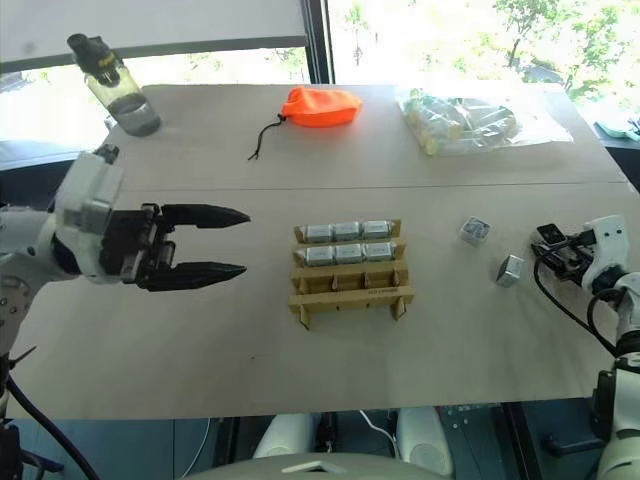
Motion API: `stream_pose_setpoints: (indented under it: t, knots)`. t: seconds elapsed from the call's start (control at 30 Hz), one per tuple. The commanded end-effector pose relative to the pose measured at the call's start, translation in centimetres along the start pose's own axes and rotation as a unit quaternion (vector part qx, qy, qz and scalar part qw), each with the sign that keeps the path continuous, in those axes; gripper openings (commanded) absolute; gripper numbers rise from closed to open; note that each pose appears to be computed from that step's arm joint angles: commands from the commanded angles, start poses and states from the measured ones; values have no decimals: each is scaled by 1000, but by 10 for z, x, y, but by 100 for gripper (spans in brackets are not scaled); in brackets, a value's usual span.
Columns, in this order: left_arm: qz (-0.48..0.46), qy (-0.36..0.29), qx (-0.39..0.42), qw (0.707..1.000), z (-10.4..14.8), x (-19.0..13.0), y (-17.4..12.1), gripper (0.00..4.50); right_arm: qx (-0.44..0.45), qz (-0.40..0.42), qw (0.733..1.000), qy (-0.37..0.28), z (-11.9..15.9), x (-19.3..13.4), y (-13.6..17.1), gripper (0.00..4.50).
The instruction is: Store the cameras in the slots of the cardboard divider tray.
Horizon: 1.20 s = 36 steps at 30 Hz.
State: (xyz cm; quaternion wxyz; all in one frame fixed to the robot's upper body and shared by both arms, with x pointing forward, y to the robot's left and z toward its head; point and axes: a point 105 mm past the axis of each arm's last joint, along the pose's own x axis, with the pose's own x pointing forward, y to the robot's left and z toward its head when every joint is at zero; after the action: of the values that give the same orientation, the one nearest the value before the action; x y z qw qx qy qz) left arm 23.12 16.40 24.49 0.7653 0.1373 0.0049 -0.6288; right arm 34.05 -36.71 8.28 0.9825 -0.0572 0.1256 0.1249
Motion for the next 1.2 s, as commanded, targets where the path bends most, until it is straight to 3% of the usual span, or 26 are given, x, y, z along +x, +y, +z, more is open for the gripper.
stream_pose_setpoints:
  t: [0.03, 0.27, 0.5, 0.63, 0.73, 0.83, 0.97, 1.2]
  knots:
    - [1, -5, 15, 1000, 6, -1, -2, 345, -18, 2, 1000, -23, 14, -2, -3, 186]
    - [4, -5, 8, 1000, 1, -1, 0, 345, -49, 11, 997, -55, 32, -4, -3, 187]
    - [42, -14, -10, 999, -6, 8, 16, 345, -174, 167, 956, -166, 127, 12, 88, 187]
    - [44, 13, -21, 999, -17, 21, 20, 345, -269, 301, 900, -163, 141, -1, 172, 187]
    - [43, 2, -44, 998, -18, 30, 23, 345, -329, 349, 864, -154, 139, -9, 209, 187]
    - [52, -7, -73, 996, -23, 40, 28, 345, -392, 355, 831, -172, 143, -8, 235, 187]
    - [21, -3, -110, 994, -36, 61, 25, 345, -524, 354, 747, -205, 134, -4, 271, 187]
    - [21, -1, -156, 988, -44, 86, 38, 345, -626, 312, 649, -299, 141, 1, 308, 187]
